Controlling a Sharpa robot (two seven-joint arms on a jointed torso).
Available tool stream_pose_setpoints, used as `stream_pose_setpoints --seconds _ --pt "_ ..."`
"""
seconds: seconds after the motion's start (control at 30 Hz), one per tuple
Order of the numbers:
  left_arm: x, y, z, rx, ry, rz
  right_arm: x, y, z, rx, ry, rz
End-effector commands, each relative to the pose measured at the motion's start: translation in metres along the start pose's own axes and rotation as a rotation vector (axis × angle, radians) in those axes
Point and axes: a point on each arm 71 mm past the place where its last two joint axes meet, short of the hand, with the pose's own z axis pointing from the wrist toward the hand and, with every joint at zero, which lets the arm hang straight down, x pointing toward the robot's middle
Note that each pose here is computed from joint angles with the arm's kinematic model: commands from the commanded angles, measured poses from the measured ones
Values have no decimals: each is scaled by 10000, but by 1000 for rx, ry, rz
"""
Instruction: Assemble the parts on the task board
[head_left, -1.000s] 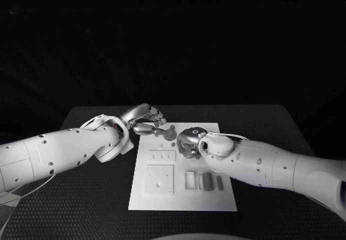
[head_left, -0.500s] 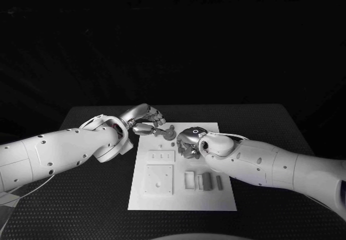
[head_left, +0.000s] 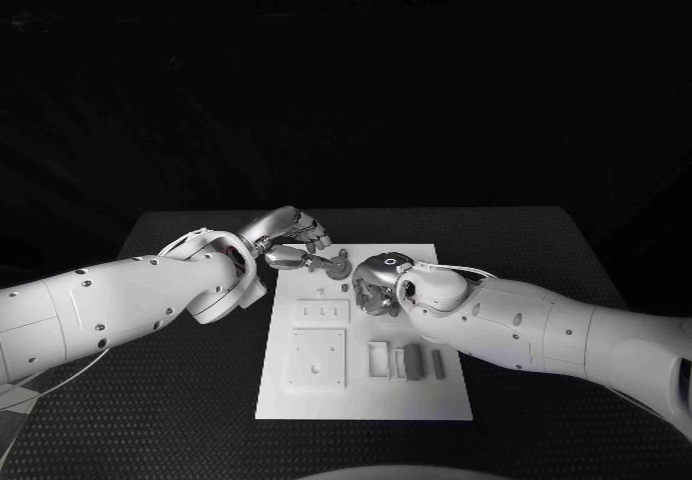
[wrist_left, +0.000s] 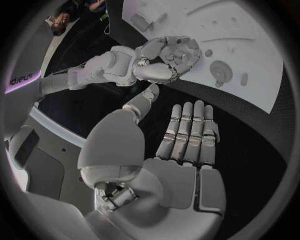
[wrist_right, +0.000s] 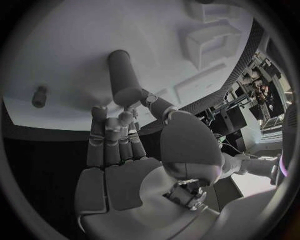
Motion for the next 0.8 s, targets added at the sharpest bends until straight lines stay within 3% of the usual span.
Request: stream_pose_setpoints --seconds 0.03,0.47,0.8 --pt "4 -18 7 1 4 -6 48 -2 -7 11 25 -4" --pt "-15 -8 -7 5 -8 -12 46 -21 -6 20 20 -13" --pt "-41 26 -20 -35 -37 -22 0 -40 -19 26 -49 1"
